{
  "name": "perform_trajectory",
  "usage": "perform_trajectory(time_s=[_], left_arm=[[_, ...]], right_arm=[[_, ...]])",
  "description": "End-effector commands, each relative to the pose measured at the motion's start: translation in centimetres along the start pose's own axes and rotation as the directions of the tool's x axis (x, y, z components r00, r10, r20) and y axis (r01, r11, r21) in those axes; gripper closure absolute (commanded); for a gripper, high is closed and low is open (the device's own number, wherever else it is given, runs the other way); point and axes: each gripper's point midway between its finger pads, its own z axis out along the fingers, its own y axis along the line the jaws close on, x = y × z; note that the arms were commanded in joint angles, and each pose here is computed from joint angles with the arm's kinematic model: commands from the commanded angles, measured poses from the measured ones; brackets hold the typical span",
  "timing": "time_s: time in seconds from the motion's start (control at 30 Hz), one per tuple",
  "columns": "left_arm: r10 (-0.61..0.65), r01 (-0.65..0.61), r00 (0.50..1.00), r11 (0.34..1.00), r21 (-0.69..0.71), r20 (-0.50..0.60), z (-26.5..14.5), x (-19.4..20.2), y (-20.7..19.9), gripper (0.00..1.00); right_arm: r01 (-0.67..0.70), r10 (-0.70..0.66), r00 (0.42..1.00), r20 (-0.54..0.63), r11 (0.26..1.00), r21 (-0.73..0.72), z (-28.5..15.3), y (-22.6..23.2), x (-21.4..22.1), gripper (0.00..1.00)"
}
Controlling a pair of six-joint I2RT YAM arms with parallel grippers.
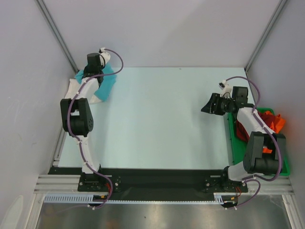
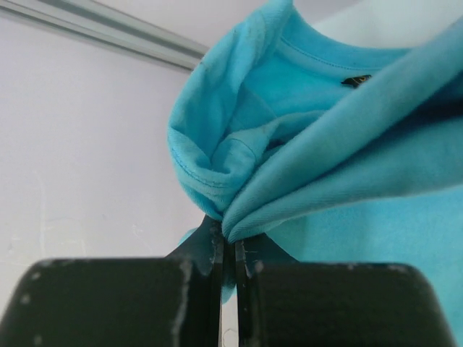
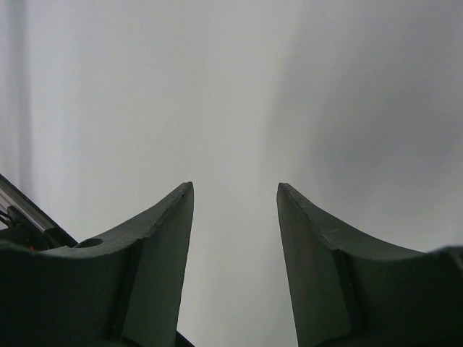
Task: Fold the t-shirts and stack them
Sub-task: Neatly place the folded tshirt to the corner
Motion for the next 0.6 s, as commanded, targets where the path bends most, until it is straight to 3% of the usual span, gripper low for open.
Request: perform_trajectory(time_s=[0.0, 0.3, 0.57], left_arm=[[-0.048, 0.076, 0.985, 0.983, -0.166, 0.167, -2.9, -5.0, 6.5, 1.0], [-0.044, 0.081, 0.985, 0.971, -0.224, 0.166, -3.1, -5.2, 7.8, 1.0], [-0.019, 0.032, 0.998, 0.971, -0.235, 0.059, -1.5, -0.7, 8.0, 1.0]], right_arm=[[0.048, -0.048, 0.998, 0.051, 0.999, 0.0, 0.0, -0.1, -2.2, 0.45], [0.065, -0.065, 0.996, 0.061, 0.998, 0.012, 0.0, -0.3, -2.8, 0.44], [0.071, -0.072, 0.995, 0.066, 0.997, 0.024, -0.4, -0.3, -2.5, 0.44]])
